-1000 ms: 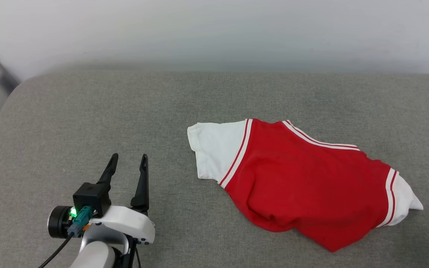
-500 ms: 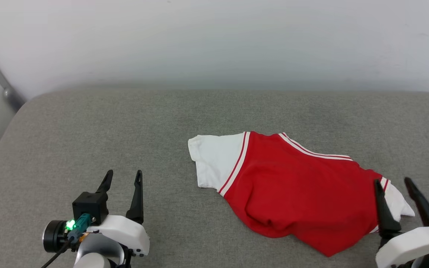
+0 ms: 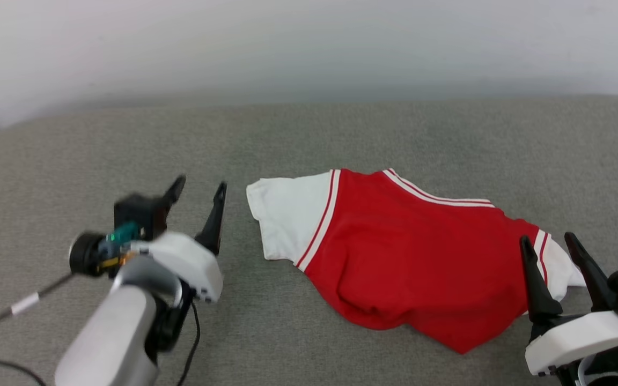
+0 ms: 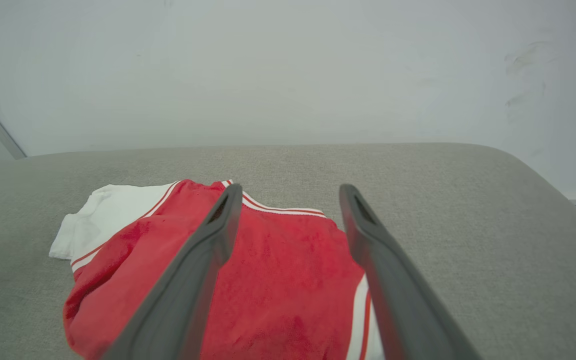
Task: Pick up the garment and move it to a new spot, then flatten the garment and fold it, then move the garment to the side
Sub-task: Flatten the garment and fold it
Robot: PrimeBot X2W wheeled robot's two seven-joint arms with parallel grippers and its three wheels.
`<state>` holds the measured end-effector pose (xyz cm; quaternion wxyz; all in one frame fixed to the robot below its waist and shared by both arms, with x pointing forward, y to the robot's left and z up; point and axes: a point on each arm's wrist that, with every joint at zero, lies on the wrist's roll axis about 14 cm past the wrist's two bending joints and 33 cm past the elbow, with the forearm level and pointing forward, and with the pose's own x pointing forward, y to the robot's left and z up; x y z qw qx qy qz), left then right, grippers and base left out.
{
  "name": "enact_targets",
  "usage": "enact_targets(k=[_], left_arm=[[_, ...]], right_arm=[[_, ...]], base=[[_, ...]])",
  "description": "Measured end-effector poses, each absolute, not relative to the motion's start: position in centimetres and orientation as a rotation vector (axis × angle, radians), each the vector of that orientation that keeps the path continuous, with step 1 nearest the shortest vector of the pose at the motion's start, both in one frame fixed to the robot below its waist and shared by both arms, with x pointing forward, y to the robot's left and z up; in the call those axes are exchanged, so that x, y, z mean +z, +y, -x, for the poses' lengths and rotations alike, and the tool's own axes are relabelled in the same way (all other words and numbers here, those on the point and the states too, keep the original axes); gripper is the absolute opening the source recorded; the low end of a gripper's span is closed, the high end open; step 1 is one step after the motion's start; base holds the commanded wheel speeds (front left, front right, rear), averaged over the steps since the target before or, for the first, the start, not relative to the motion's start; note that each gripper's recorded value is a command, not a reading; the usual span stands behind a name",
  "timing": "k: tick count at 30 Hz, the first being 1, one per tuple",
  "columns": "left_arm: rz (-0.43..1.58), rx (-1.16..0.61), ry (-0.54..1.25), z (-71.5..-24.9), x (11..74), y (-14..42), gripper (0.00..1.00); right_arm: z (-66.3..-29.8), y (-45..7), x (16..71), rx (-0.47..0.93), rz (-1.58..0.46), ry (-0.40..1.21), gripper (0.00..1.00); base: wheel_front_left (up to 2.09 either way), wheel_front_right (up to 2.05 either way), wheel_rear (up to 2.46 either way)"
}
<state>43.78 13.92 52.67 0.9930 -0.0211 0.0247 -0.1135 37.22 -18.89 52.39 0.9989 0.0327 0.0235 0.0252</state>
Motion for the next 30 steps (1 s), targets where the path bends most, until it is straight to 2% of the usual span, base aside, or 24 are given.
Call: enact_targets(k=[7,13,23,29,30], left_arm=[[0.004,-0.391,0.161,-49.8,53.4,11.0,1.00],[-0.093,-0.487,0.439,-53.0,49.1,9.6,1.00],[-0.207,-0.547,0.965,-52.2,38.6,9.9,1.00],[-0.214,-0.568,1.089,-52.2,36.4,9.9,1.00],[-0.203,-0.573,1.101,-52.2,36.1,9.7,0.50]], right_arm=[[-38.7,-19.3,51.0,0.033,-0.081,0.074,1.00],[-39.1,-20.7,49.4,-0.012,-0.095,0.107,1.00],[-38.7,-23.2,46.6,-0.097,-0.123,0.162,1.00],[-38.4,-24.3,45.3,-0.136,-0.126,0.188,1.00],[-38.5,-24.5,45.3,-0.140,-0.127,0.190,1.00]], base=[[0.00,0.00,0.00],[0.00,0.00,0.00],[0.00,0.00,0.00],[0.00,0.00,0.00],[0.00,0.00,0.00]])
